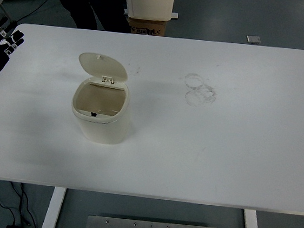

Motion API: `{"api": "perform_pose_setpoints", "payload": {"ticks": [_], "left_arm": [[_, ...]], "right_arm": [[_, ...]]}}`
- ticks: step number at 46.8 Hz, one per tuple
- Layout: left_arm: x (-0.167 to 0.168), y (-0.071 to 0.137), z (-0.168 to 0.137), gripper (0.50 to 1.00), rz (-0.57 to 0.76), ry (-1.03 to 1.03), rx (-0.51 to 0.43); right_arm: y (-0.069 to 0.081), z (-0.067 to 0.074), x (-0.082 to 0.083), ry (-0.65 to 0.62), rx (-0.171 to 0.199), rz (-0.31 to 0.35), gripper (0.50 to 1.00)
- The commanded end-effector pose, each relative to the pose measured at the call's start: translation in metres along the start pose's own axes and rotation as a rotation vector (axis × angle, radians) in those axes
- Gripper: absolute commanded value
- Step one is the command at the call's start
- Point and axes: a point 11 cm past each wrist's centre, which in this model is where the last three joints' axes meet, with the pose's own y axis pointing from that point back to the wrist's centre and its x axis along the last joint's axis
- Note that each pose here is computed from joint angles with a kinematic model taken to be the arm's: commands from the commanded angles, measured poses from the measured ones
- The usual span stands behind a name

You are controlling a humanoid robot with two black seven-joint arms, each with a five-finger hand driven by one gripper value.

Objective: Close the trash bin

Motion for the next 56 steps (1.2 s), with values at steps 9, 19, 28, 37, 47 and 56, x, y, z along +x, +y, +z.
{"api": "perform_pose_setpoints", "payload": {"ticks": [9, 19, 28, 37, 47, 56], "left_arm": [[0.0002, 0.0008, -0.0024, 1.0, 0.001, -0.002, 0.007], [0.0017, 0.0019, -0.0023, 1.0, 0.003, -0.003, 0.008], [0.0032, 0.0034, -0.0033, 1.0, 0.004, -0.003, 0.011], [0.0037, 0.0033, -0.0014, 1.0, 0.005, -0.005, 0.009], [0.0053, 0.0032, 0.0041, 1.0, 0.007, -0.012, 0.001], [0.0061, 0.0041, 0.0029, 1.0, 0.008, -0.012, 0.005]], "right_arm": [[0.0, 0.0002, 0.0, 0.0, 0.0, 0.0, 0.991], [0.0, 0.0002, 0.0, 0.0, 0.0, 0.0, 0.991], [0.0, 0.0002, 0.0, 0.0, 0.0, 0.0, 0.991], [0.0, 0.0002, 0.0, 0.0, 0.0, 0.0, 0.991], [0.0, 0.0002, 0.0, 0.0, 0.0, 0.0, 0.991], [-0.0001, -0.0006, 0.0, 0.0, 0.001, 0.0, 0.991]]}}
